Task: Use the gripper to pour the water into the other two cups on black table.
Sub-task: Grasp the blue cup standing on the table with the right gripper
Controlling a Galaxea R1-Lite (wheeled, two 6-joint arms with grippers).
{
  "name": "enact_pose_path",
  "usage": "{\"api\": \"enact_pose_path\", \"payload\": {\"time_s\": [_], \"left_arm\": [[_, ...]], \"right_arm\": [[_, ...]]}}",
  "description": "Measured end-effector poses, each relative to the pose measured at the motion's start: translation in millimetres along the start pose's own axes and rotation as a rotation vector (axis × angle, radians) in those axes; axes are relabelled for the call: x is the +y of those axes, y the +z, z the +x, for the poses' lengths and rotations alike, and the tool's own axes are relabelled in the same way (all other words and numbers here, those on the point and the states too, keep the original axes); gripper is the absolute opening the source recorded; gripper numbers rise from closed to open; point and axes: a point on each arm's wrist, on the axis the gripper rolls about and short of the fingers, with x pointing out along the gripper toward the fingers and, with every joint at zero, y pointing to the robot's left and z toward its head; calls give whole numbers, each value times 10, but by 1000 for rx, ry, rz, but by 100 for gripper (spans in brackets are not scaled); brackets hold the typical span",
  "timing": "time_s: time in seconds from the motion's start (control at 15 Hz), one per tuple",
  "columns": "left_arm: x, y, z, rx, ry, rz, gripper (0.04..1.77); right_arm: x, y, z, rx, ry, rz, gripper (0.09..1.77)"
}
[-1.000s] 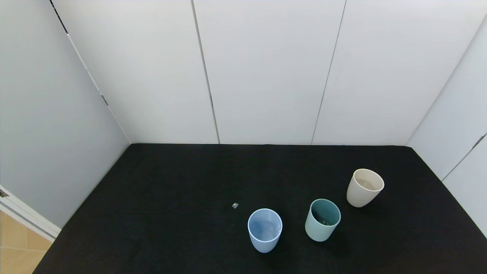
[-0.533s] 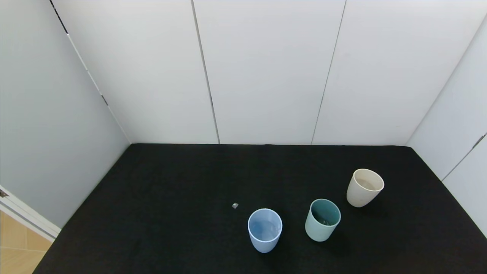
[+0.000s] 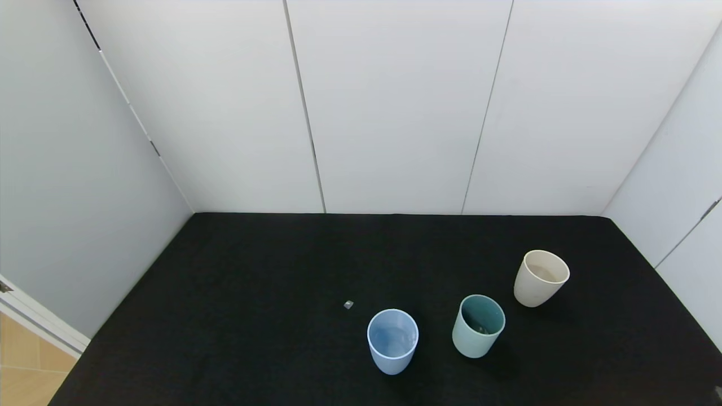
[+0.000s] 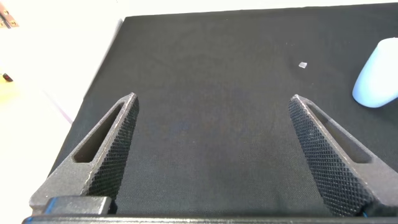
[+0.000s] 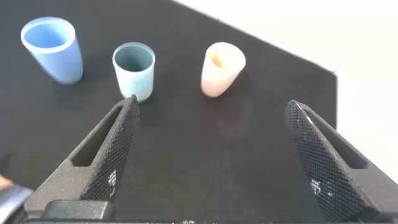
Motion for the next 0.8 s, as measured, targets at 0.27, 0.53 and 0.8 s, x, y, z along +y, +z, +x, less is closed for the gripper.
{"api": "enact_pose_path", "payload": {"time_s": [0.27, 0.53, 0.8], "left_arm": [[0, 0, 0, 0, 0, 0, 172], [0, 0, 0, 0, 0, 0, 172], [0, 0, 0, 0, 0, 0, 172]], "right_arm": [[-58, 112, 312, 58, 99, -9, 171], [-72, 212, 657, 49, 157, -20, 171], [5, 256, 947, 72, 187, -39, 171]]}}
